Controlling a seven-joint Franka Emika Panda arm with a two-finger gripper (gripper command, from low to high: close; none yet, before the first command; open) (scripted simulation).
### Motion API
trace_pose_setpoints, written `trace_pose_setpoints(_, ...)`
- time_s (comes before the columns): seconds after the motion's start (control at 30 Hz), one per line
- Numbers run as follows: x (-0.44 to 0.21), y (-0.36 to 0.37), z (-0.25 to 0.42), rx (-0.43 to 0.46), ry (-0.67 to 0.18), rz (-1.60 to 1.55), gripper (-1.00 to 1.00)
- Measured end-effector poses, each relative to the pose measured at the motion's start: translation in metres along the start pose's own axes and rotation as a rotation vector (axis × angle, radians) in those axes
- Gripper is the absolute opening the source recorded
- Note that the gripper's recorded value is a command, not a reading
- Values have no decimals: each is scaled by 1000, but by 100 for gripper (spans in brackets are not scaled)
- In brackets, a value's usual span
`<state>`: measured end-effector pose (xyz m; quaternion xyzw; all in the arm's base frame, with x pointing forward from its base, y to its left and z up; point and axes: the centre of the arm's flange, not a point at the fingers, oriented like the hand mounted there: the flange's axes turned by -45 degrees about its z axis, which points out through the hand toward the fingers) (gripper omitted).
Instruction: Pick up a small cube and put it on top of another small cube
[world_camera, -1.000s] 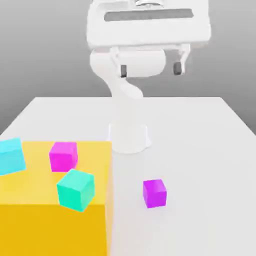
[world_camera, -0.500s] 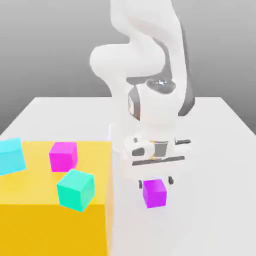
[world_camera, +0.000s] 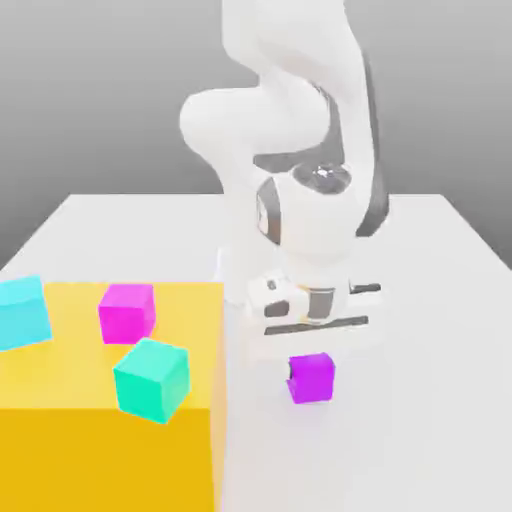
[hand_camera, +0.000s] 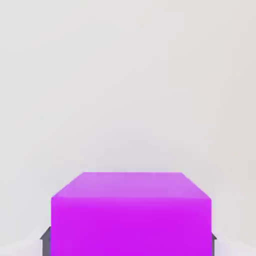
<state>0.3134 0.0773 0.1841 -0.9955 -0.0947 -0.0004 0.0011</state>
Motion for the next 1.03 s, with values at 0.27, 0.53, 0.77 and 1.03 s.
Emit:
trace_pose_setpoints(0.27, 61, 13, -72, -72, 62, -19, -100)
trace_pose_setpoints(0.53, 108, 109, -179, -118, 52, 153, -100)
trace_pose_setpoints(0.77, 84, 217, -262, -9, 3, 403, -100)
trace_pose_setpoints(1.03, 78, 229, -215, 3, 1, 426, 100)
